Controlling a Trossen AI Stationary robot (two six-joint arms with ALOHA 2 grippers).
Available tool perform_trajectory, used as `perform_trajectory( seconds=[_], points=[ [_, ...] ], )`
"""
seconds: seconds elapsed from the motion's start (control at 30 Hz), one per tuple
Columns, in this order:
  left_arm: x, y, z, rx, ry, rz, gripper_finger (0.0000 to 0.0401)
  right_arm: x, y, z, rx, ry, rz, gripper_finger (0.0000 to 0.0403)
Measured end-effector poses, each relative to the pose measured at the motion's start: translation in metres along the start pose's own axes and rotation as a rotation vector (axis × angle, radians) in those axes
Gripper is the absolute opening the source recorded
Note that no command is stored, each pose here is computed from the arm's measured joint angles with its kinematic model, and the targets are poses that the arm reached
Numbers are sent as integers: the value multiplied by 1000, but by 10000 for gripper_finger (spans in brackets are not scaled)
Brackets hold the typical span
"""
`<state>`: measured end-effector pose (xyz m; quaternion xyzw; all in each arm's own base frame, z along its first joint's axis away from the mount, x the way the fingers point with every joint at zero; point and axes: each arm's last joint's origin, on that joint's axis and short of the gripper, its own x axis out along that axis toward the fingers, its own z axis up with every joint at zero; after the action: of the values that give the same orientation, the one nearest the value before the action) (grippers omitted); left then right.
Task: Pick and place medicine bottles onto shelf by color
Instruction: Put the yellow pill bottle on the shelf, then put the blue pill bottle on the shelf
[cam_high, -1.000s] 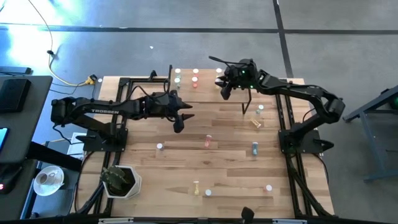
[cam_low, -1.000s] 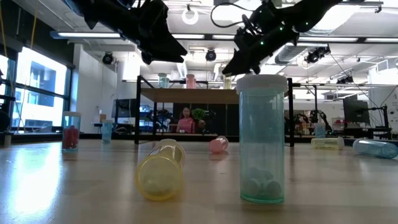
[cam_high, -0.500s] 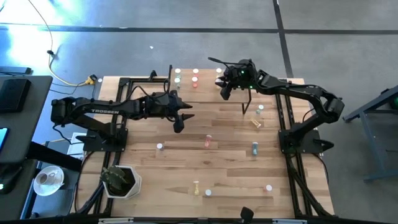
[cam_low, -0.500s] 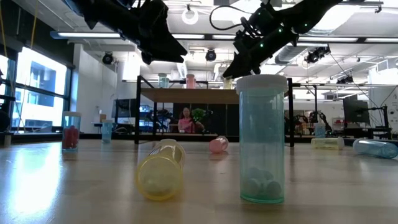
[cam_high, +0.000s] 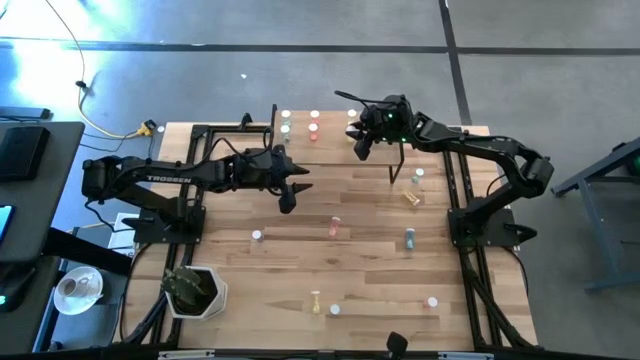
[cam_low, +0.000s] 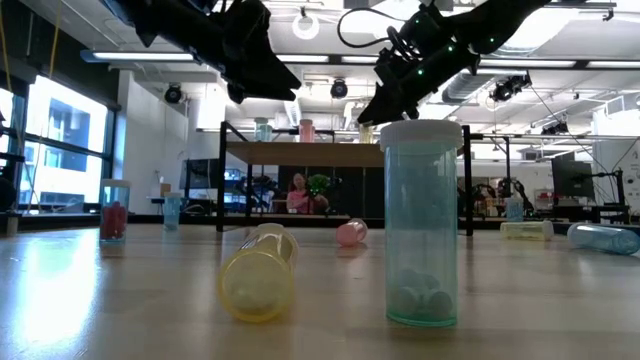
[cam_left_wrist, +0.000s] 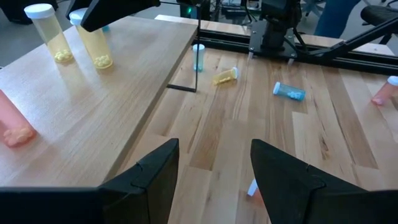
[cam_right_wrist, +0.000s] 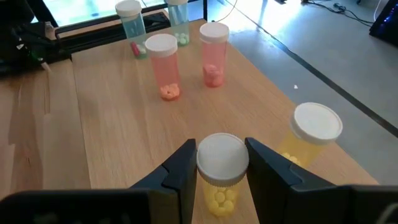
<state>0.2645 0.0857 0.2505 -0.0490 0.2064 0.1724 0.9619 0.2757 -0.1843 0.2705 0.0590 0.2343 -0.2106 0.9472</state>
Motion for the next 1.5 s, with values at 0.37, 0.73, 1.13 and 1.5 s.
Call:
perform_trajectory(
  seconds=[0.37, 0.73, 1.13, 1.5],
  points=[
    [0, 0, 0, 0, 0, 0, 188, 2, 1, -2, 7, 11, 5, 106],
    [0, 0, 0, 0, 1, -6, 188, 5, 2, -3, 5, 16, -9, 106],
    [0, 0, 0, 0, 1, -7, 188, 5, 1, -4, -3, 29, -20, 114],
    [0, 0, 0, 0, 1, -7, 188, 6, 1, -8, -1, 52, -29, 145]
  ],
)
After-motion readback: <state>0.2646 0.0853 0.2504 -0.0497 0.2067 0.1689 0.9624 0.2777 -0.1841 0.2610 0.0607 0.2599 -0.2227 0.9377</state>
